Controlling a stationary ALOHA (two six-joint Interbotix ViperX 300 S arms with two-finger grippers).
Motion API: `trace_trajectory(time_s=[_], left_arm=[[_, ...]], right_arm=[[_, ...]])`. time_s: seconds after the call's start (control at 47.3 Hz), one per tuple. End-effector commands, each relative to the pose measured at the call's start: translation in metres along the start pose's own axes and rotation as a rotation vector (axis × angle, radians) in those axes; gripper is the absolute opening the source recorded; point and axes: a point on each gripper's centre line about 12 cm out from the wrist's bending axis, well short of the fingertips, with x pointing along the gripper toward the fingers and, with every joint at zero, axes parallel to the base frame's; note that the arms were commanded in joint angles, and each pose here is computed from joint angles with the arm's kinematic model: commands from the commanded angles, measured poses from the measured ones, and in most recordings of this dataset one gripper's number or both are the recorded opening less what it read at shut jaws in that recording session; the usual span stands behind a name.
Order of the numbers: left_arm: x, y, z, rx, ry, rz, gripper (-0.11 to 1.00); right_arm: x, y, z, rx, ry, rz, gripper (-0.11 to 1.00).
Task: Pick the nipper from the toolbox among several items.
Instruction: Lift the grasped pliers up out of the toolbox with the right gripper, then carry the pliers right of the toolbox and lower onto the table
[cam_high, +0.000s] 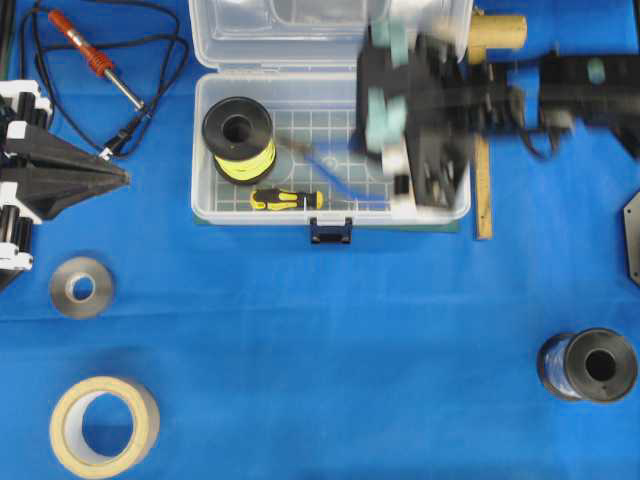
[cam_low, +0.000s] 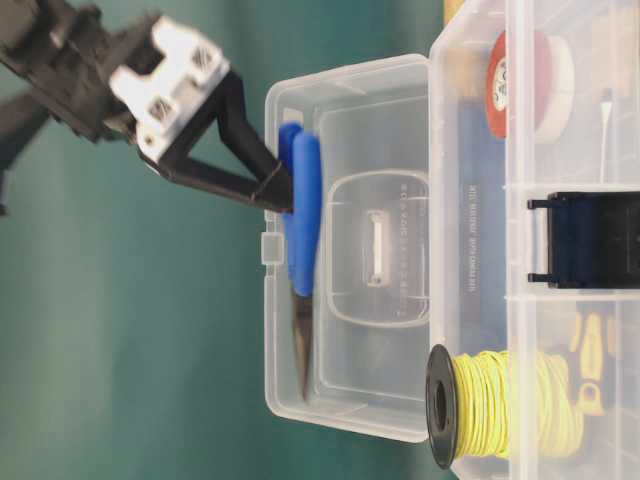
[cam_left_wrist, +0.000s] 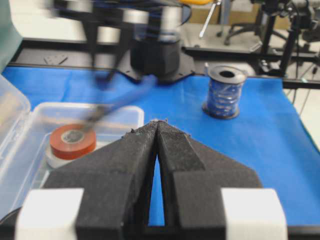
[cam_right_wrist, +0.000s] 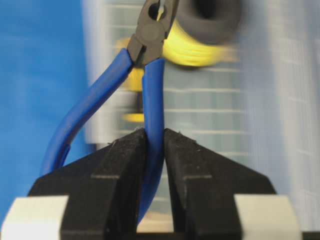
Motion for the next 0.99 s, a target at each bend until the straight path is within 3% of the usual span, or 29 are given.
trace_trajectory(time_s=[0.0,0.148,0.296,0.486,0.697,0.972], left_arm=[[0.001,0.001,0.004,-0.001,-0.011,0.006,0.0],[0.001,0.001,0.003,-0.001,-0.01,0.006,0.0],[0.001,0.001,0.003,-0.001,-0.008,0.006,0.0],[0.001,0.004,0.001,-0.001,-0.004,0.019,0.0],[0.0,0.007,-0.002,-0.003,0.006,0.034,0.0],[0.0,0.007,-0.002,-0.003,0.011,0.034,0.0]], right_arm=[[-0.009,0.029,0.002,-0.016,-0.051,0.059,0.13],[0.012,0.065,-0.019,0.001,-0.044,0.13,0.13],[0.043,0.083,-0.043,0.051,-0.011,0.16,0.13],[0.079,0.103,-0.068,0.071,0.026,0.189,0.13],[0.113,0.111,-0.092,0.125,0.113,0.174,0.13],[0.123,0.108,-0.098,0.136,0.153,0.154,0.13]])
